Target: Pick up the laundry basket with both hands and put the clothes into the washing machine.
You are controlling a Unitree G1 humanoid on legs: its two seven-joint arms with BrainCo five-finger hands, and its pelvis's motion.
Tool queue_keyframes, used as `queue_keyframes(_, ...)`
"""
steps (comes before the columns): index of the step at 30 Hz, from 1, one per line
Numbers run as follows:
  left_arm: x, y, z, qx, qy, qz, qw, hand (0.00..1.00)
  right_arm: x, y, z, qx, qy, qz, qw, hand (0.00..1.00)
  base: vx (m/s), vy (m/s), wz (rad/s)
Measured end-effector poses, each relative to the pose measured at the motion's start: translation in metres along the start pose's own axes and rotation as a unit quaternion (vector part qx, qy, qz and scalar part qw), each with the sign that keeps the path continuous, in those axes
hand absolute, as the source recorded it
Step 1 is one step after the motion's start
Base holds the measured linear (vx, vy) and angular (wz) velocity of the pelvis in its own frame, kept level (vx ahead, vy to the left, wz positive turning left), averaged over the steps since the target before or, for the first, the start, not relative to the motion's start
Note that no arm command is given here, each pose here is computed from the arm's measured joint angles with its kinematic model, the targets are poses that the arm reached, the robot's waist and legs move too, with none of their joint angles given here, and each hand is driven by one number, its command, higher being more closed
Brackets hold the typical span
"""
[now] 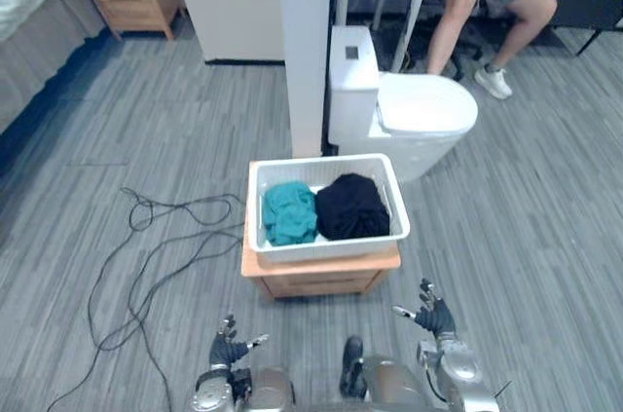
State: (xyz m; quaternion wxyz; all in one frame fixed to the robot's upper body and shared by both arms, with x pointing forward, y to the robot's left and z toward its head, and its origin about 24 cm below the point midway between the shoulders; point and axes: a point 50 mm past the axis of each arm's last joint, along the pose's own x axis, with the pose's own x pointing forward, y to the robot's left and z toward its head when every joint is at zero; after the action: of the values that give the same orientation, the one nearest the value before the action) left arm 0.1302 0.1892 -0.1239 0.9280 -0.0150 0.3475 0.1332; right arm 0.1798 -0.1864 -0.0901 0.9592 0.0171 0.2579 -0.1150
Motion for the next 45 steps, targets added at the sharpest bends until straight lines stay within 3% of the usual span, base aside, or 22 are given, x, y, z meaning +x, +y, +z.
queue_keyframes(9,0.003,0.003,0.003,0.008,-0.002,0.002,1.0,0.0,-0.002,-0.014,-0.004,0.009,0.005,-0.037,0.999,0.0,0.17,0.127,-0.22)
queue_keyframes(21,0.008,0.031,0.033,-0.015,-0.058,0.062,0.996,0.0,0.018,-0.029,0.049,-0.008,-0.081,-0.064,0.995,0.0,0.02,0.018,-0.1)
queue_keyframes(32,0.04,-0.009,0.135,-0.049,-0.188,0.045,0.98,0.0,0.058,0.023,0.149,-0.038,-0.199,-0.002,0.979,0.0,-0.09,0.012,-0.02)
queue_keyframes(45,0.057,-0.031,0.191,-0.027,-0.225,0.038,0.973,0.0,0.085,0.03,0.219,-0.045,-0.206,-0.021,0.977,0.0,-0.07,0.008,-0.02)
